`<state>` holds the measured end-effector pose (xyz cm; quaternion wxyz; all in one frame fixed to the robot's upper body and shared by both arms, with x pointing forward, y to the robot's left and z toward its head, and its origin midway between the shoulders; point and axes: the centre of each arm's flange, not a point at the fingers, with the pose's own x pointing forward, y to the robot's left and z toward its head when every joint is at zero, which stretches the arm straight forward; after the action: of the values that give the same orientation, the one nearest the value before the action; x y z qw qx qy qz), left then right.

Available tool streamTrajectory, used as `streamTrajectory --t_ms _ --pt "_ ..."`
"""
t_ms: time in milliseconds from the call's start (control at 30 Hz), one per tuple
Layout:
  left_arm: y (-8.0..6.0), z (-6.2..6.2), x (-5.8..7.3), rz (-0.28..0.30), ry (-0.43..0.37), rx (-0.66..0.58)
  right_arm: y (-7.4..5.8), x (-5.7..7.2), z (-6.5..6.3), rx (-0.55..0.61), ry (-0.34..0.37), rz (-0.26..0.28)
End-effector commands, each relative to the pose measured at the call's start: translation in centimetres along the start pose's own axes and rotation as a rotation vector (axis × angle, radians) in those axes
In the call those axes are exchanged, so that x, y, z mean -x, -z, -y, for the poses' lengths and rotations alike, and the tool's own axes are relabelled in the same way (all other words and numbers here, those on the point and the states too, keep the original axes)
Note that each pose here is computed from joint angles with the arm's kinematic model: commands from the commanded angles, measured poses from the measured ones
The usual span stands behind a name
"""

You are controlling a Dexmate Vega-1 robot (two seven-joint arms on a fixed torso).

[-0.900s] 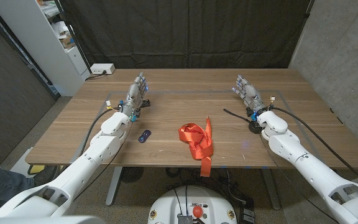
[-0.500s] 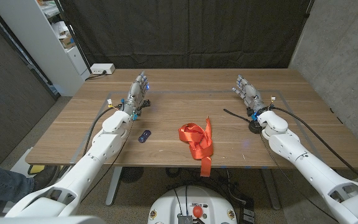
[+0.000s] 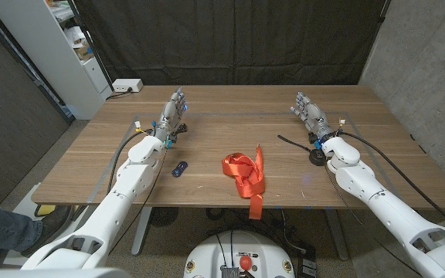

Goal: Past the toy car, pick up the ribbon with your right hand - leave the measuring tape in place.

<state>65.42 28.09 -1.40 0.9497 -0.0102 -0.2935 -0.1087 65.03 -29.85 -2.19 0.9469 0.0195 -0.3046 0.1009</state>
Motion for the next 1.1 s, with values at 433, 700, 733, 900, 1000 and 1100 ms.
streamTrajectory --t_ms 433,700,733,900,1000,1100 --pt "-0.3 0.8 -0.2 -0.011 0.033 -0.012 -1.1 1.7 -1.0 0.038 -0.041 0.07" --pt "-0.3 0.9 -0.2 -0.01 0.04 -0.014 -1.3 2.1 -1.5 0.028 -0.054 0.085" --pt "-0.3 0.9 -0.2 -0.01 0.04 -0.014 -1.4 2.2 -1.6 0.023 -0.056 0.089" --pt "-0.3 1.0 -0.4 -0.014 0.048 -0.015 -1.9 2.4 -1.9 0.027 -0.073 0.112" --pt "-0.3 1.1 -0.4 -0.014 0.052 -0.015 -2.1 2.5 -2.1 0.035 -0.071 0.116" --pt "-0.3 1.0 -0.5 -0.013 0.055 -0.017 -2.3 2.5 -2.2 0.041 -0.077 0.119"
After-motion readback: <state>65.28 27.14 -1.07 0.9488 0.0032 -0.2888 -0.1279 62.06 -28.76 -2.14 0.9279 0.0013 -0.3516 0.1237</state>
